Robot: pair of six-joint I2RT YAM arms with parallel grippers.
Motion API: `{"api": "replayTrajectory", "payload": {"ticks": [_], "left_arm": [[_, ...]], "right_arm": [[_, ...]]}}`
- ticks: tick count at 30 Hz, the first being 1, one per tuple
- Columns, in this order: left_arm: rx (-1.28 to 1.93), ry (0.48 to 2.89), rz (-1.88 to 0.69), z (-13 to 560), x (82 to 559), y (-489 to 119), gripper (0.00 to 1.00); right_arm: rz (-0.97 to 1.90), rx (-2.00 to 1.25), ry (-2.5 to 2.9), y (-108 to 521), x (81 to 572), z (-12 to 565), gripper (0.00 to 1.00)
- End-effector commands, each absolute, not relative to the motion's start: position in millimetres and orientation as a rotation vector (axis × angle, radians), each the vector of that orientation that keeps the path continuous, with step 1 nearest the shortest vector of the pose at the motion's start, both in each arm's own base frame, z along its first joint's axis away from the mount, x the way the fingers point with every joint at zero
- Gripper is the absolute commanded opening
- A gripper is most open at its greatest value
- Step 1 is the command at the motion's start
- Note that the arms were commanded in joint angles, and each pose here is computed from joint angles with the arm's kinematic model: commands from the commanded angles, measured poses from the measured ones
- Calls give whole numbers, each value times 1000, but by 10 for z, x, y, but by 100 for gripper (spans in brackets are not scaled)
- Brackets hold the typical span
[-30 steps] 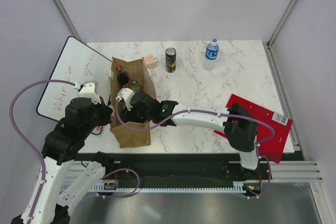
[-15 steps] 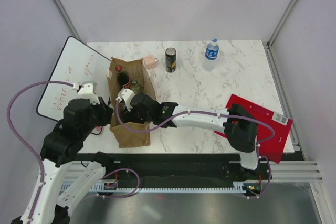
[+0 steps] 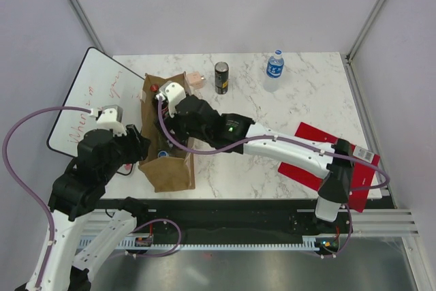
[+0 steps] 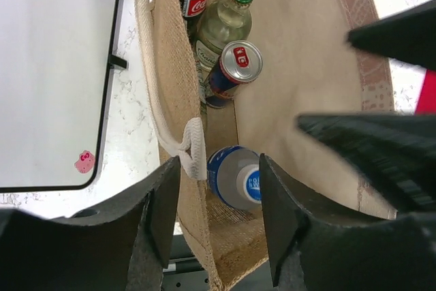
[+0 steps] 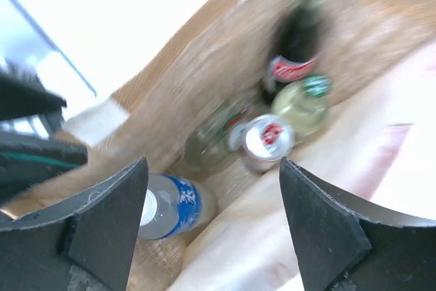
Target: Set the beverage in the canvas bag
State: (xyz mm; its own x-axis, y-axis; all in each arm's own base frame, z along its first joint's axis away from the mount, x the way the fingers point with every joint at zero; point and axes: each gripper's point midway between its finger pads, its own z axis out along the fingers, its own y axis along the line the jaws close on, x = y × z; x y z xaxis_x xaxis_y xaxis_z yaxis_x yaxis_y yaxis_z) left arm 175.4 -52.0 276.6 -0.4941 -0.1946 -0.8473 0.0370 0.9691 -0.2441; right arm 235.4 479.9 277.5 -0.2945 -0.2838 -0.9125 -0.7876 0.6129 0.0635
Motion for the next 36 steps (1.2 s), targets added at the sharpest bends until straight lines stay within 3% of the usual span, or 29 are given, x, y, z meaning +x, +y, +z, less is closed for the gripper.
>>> {"api": "replayTrajectory", "payload": {"ticks": [1, 8, 14, 18, 24, 36], "left_arm": [[-98, 2021, -322, 2896, 1797, -581, 57], [-108, 1983, -265, 2969, 1826, -484, 67], [-111, 2022, -227, 2776, 1836, -452, 80], [-94, 2040, -211, 2714, 1892, -468, 80], [-125, 2017, -170, 2727, 1928, -393, 80], [-138, 2062, -164, 2608, 1990, -428, 76]], "right_arm": [[554, -641, 1877, 4340, 2645, 3246, 84], [371, -378, 1958, 3383, 3692, 3176, 83], [241, -365, 2040, 3154, 4418, 2712, 85], [247, -381, 2096, 3202, 4804, 2331, 87], [277, -393, 2051, 3358, 5261, 2199, 92], [219, -448, 2025, 3304, 5701, 1822, 90]]}}
